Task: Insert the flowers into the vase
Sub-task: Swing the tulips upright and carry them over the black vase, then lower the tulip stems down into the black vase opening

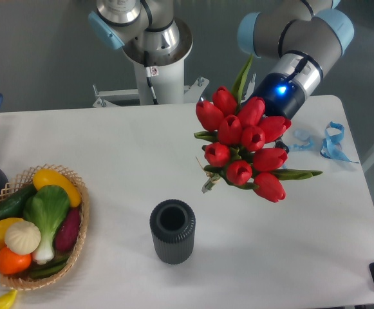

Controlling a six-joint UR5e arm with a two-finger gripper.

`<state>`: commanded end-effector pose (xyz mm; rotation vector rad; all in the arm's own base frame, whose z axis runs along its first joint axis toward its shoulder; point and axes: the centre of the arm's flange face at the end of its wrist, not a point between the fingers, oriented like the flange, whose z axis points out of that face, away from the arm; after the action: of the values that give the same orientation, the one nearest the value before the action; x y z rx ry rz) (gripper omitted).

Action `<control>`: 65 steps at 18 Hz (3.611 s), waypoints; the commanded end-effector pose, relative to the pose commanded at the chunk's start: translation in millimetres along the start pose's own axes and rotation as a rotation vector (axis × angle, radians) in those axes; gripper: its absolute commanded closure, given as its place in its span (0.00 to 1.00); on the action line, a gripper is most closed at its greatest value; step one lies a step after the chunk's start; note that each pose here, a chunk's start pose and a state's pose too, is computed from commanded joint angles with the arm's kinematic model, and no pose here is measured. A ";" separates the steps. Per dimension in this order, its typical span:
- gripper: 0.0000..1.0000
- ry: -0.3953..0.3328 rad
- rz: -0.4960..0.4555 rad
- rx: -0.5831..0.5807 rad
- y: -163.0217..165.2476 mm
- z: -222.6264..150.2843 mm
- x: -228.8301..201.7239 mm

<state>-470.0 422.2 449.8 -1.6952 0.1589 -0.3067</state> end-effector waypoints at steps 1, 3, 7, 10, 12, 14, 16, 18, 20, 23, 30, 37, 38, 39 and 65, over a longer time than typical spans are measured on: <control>0.98 0.015 0.018 0.005 -2.8 7.8 1.2; 0.98 0.033 0.022 0.003 -2.7 19.2 -1.3; 0.98 0.068 0.045 0.001 -4.1 43.2 -13.2; 0.98 0.084 0.045 -0.001 -1.4 53.1 -12.3; 0.97 0.087 0.042 -0.001 0.1 55.1 -11.7; 0.97 0.087 0.039 -0.002 1.5 55.3 -11.5; 0.97 0.099 0.030 -0.004 8.5 62.6 -10.8; 0.97 0.106 0.031 -0.005 9.9 66.5 -9.1; 0.97 0.109 0.028 -0.006 12.5 68.4 -7.6; 0.97 0.113 0.015 -0.008 24.7 70.4 -5.7; 0.94 0.119 0.044 -0.010 54.1 71.0 2.3; 0.93 0.127 0.061 -0.017 93.5 75.2 1.2; 0.93 0.128 0.061 -0.018 99.0 75.4 3.0; 0.93 0.129 0.061 -0.019 107.1 74.9 5.4; 0.34 0.134 -0.001 -0.051 164.1 79.9 3.3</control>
<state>-431.9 472.6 278.5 -1.7251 0.2669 -0.4198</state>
